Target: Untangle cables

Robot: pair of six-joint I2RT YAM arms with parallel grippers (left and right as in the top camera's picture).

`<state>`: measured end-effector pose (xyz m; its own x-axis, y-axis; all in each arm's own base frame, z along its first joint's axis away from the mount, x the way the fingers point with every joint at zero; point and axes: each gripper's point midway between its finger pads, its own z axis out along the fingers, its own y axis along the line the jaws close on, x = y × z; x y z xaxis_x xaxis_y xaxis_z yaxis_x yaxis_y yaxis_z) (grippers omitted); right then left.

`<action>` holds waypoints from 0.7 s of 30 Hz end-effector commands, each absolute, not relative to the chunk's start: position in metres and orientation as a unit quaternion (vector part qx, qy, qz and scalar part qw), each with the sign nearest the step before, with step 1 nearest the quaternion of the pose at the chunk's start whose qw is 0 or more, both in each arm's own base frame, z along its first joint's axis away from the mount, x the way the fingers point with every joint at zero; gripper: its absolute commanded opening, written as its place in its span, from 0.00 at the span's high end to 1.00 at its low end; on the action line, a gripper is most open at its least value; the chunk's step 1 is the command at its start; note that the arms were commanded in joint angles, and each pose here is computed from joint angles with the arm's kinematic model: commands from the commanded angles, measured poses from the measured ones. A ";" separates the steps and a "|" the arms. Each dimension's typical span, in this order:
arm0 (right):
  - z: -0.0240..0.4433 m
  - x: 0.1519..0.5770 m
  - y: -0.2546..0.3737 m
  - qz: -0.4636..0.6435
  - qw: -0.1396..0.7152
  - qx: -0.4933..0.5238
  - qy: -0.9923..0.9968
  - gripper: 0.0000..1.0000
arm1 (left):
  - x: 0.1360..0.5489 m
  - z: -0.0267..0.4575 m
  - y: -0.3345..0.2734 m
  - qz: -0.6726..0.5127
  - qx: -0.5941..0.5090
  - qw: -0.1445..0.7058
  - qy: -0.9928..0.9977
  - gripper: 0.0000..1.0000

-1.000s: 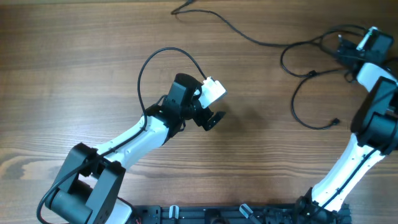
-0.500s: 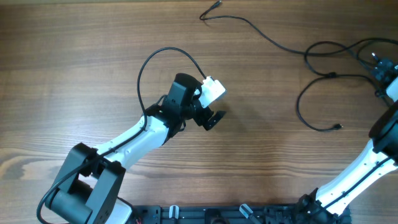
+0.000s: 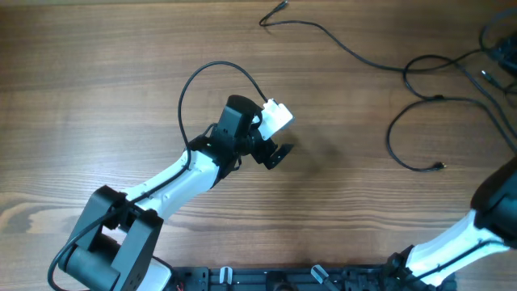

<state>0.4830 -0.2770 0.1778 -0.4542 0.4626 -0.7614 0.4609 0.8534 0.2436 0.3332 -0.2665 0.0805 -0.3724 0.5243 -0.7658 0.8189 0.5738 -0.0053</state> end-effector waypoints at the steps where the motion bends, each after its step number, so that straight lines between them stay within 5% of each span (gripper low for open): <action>1: 0.194 0.480 -0.215 0.028 0.416 0.206 0.885 0.00 | 0.345 0.086 -0.266 -0.223 0.318 0.377 0.841 0.00; 6: 0.210 0.478 -0.094 0.061 0.373 0.105 0.920 0.00 | 0.379 0.097 -0.242 -0.231 0.066 0.398 0.885 0.00; 14: 0.196 0.467 0.044 0.102 0.319 -0.004 0.942 0.00 | 0.383 0.092 -0.228 -0.192 0.048 0.406 0.892 0.00; 21: 0.196 0.465 0.058 0.106 0.316 -0.018 0.943 0.00 | 0.367 0.069 -0.218 -0.166 0.051 0.357 0.918 0.00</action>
